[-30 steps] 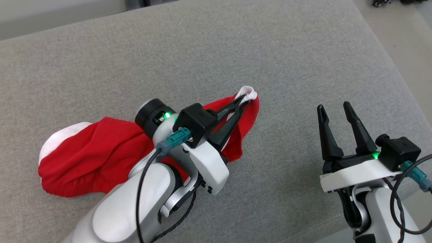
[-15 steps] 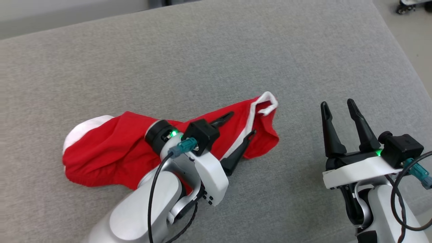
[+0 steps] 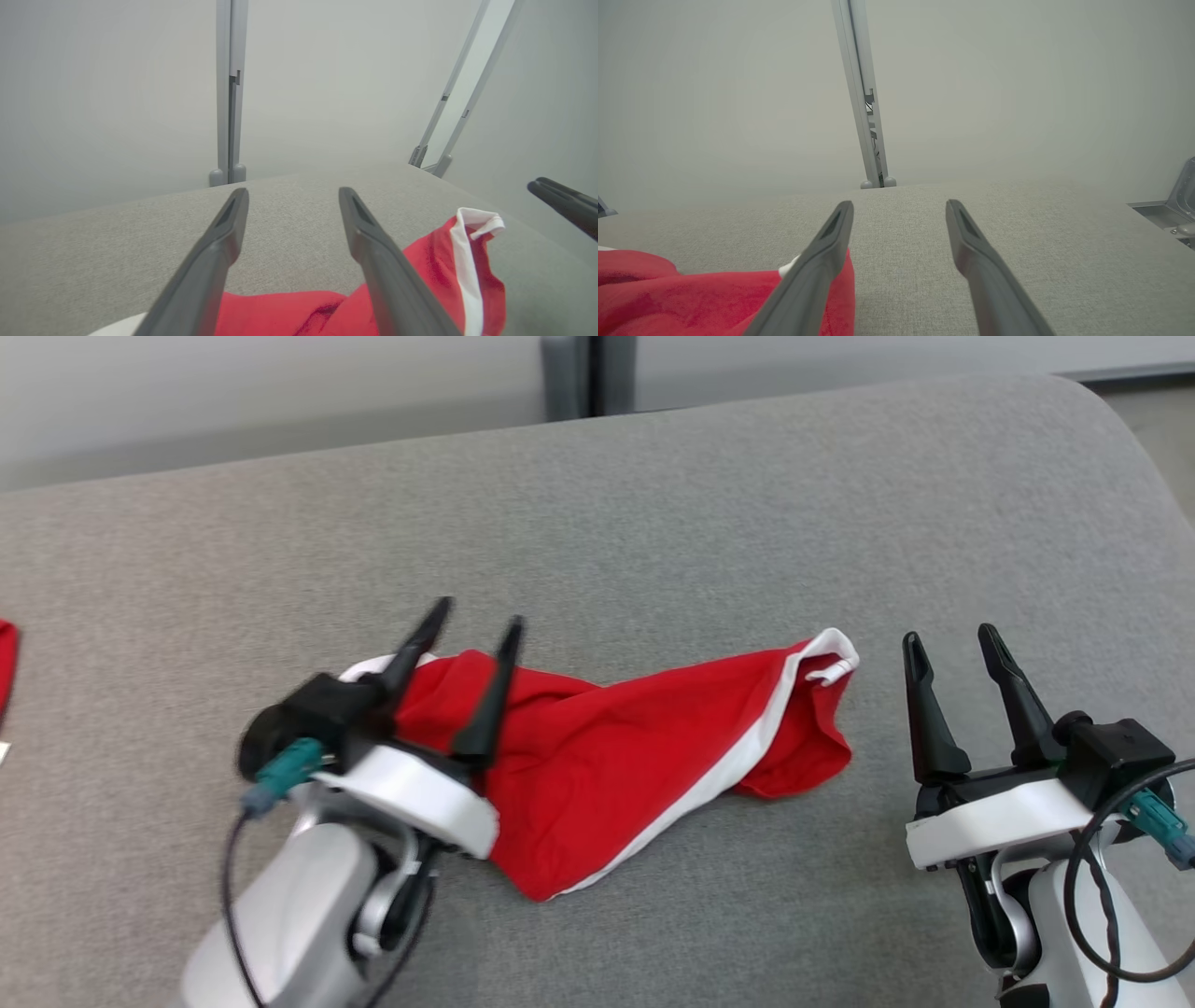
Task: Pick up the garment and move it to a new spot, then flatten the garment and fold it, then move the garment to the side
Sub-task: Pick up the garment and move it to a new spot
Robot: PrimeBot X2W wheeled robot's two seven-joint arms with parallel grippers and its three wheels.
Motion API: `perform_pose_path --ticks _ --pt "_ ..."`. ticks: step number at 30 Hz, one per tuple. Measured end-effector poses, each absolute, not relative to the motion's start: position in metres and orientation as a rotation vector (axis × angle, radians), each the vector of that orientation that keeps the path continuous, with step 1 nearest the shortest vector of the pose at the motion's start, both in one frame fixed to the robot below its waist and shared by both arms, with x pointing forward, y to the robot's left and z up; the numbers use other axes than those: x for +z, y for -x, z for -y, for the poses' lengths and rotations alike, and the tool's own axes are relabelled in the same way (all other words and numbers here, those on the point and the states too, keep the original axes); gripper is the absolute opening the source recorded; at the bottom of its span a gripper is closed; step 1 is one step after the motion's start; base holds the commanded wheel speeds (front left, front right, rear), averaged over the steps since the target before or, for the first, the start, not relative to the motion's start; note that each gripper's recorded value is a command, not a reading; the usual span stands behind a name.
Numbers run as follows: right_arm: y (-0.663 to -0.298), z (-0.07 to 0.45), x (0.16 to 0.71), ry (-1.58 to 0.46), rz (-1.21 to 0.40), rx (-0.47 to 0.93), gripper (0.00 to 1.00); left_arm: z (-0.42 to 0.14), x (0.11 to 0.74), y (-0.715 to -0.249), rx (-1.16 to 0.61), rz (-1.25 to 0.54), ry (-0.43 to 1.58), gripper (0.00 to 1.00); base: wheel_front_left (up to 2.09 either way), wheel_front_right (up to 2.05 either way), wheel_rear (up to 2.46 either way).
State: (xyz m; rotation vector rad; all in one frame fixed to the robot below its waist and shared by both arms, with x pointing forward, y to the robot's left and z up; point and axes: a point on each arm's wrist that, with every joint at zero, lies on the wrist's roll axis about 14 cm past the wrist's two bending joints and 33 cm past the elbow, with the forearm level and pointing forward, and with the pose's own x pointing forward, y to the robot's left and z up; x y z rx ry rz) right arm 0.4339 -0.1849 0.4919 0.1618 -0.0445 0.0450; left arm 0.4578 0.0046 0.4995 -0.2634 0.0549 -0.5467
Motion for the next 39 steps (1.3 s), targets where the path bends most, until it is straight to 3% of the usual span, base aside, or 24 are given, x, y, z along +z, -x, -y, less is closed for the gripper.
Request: perform_pose_path --ticks 9,16,39 --pt "-0.438 0.164 0.498 -0.155 0.046 0.103 1.0 -0.122 0.49 -0.458 -0.224 -0.05 0.214 1.0 0.0 0.0 0.0" --pt "-0.433 0.161 0.504 -0.148 0.05 0.113 1.0 -0.178 0.492 -0.438 -0.087 -0.039 0.189 1.0 0.0 0.0 0.0" --pt "-0.387 0.171 0.519 -0.124 0.047 0.093 1.0 -0.175 0.513 -0.375 -0.102 0.016 0.183 1.0 0.0 0.0 0.0"
